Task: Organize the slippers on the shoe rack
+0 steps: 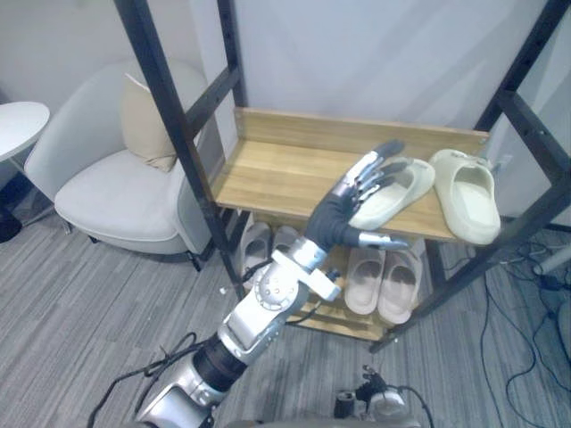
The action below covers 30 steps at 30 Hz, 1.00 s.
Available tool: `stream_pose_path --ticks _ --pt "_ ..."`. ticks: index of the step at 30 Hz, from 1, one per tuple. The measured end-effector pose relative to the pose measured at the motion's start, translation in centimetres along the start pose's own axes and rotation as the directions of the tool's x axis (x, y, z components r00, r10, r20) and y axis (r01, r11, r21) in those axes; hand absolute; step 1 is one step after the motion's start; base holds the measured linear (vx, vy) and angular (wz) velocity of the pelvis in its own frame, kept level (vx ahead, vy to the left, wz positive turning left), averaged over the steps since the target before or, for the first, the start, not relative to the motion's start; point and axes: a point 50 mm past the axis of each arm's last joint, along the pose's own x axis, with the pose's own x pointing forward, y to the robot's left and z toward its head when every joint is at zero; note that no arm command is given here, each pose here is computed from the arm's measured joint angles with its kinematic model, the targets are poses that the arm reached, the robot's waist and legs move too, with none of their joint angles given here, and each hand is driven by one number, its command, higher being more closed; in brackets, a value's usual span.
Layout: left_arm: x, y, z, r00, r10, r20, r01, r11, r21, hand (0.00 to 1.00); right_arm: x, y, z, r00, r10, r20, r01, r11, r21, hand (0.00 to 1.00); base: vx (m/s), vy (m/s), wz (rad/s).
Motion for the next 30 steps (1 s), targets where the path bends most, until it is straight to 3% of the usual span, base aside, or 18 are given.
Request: stream_pose_path --ticks 13,18,30 --pt "-2.6 6.1 -4.2 0.93 0.32 -0.18 -0.304 0.946 0.11 0.0 -0.2 -0.3 -0.2 1.0 -0.015 0.011 0.015 1.0 0.022 0.0 0.03 0.0 -0.09" --pt "-3.5 7.4 -5.3 0.895 0.38 -0.235 -0.355 0.924 0.142 0.0 -0.2 -0.4 -0.2 1.0 -0.017 0.011 0.017 0.999 0.028 0.0 0.04 0.006 -0.01" --pt "-4.3 7.8 -6.8 0.868 0.396 -0.301 -0.354 0.917 0.184 0.0 -0.2 -0.3 -0.1 1.0 -0.019 0.013 0.018 0.999 0.041 0.0 -0.01 -0.002 -0.04"
